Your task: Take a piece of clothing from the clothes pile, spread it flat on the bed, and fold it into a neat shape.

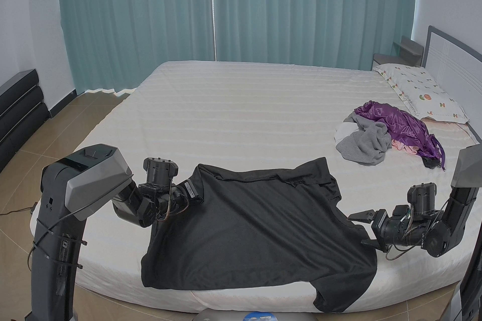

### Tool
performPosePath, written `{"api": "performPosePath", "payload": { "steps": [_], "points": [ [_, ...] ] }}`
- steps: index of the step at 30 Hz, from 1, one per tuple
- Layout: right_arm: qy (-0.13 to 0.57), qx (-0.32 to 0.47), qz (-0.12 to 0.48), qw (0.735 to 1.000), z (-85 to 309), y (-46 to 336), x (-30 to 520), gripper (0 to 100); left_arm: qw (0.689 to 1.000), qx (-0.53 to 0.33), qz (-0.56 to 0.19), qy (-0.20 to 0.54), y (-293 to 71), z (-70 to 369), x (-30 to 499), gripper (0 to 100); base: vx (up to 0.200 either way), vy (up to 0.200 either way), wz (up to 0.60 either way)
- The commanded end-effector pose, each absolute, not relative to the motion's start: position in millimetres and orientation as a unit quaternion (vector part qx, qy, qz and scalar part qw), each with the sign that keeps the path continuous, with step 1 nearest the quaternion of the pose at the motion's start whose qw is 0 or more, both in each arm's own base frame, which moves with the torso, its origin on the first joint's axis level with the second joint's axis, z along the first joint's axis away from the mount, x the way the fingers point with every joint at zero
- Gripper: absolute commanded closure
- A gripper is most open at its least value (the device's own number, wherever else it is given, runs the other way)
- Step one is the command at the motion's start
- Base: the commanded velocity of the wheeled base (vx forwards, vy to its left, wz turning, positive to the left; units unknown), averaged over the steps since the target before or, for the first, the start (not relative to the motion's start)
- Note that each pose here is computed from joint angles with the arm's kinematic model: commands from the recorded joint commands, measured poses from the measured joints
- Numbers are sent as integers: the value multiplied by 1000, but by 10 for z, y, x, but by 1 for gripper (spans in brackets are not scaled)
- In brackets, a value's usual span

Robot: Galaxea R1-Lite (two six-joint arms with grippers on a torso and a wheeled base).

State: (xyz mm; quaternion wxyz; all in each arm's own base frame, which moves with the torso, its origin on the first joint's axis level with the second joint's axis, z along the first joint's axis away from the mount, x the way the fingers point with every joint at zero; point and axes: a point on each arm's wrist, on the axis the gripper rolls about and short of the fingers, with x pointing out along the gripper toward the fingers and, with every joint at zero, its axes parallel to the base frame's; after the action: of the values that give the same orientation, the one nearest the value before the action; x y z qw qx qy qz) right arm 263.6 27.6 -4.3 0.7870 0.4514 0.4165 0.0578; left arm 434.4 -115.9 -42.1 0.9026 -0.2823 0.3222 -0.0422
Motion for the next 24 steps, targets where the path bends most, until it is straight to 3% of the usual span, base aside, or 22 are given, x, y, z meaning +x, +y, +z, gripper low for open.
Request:
{"api": "performPosePath", "payload": {
  "steps": [1,12,24],
  "points": [
    [416,452,58,787,-41,277,2636,0,906,-282,-32,315,-1128,-400,4361,100,0,0,0],
    [416,452,58,787,-41,277,2636,0,920,-297,-5,256,-914,-204,4609,100,0,0,0],
    [416,453,57,786,-41,277,2636,0,931,-321,32,171,-328,-201,5125,100,0,0,0]
  ]
}}
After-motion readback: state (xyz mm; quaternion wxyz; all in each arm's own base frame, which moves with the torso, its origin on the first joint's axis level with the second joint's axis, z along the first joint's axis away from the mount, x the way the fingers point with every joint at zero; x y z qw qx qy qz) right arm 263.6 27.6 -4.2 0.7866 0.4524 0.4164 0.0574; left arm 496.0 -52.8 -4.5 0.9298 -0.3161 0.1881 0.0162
